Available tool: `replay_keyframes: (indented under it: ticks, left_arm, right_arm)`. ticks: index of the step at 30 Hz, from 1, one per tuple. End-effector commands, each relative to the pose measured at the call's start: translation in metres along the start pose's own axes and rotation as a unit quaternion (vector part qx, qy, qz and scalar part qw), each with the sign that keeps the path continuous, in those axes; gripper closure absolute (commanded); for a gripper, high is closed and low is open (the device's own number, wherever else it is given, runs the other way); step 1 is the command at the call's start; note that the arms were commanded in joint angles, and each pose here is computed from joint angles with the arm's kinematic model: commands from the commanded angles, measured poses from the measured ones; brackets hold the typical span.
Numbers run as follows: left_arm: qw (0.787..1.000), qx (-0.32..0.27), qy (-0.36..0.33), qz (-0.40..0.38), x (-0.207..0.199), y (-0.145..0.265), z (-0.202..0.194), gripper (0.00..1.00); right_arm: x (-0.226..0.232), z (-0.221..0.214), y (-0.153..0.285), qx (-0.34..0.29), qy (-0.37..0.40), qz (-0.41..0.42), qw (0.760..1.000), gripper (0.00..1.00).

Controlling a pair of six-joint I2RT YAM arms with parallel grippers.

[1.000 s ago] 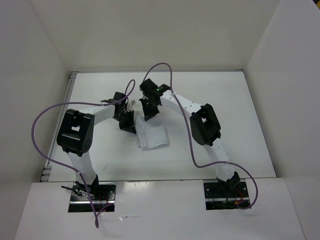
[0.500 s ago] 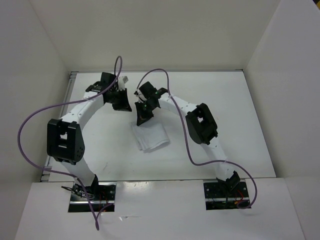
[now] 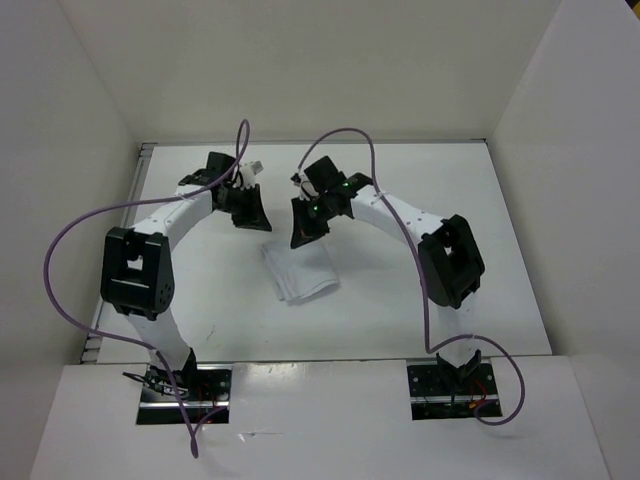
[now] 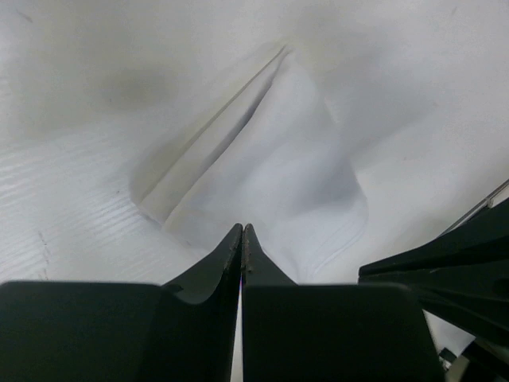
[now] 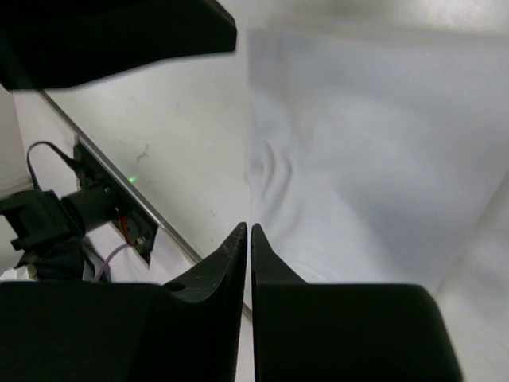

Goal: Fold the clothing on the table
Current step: Fold the skirt

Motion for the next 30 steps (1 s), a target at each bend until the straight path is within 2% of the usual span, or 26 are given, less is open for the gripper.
replay_keyframes:
  ticks: [1,14,25,30]
  left_arm:
    - [1.0,0.016,0.009,-0.024,0.01,-0.019,-0.006,0.96]
    - [0.996,0.071,0.041,0.038,0.055,-0.064,-0.034,0.96]
    - [0.992,0.09,0.05,0.077,0.071,-0.073,-0.044,0.96]
    - [0.991,0.089,0.055,0.088,0.075,-0.073,-0.041,0.96]
  right_arm:
    - [-0.008,-0.028,-0.012,0.039,-0.04,0.037,0.998,0.91]
    - [-0.007,-0.051,-0.055,0.111,-0.055,0.124,0.985,0.91]
    - [-0.016,-0.088,-0.092,0.201,-0.054,0.124,0.97,0.91]
    - [-0.026,-0.108,-0.103,0.232,-0.049,0.085,0.968,0.91]
Point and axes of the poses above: each gripper's point midway between its finger pads, its own y axis back along the fingers, its own x axis along the line the jaws close on, z = x × y, the point moved 9 cm from there along y, back along the fingers, and after that the axes turned 7 degrees about y, right-handed, at the moved point
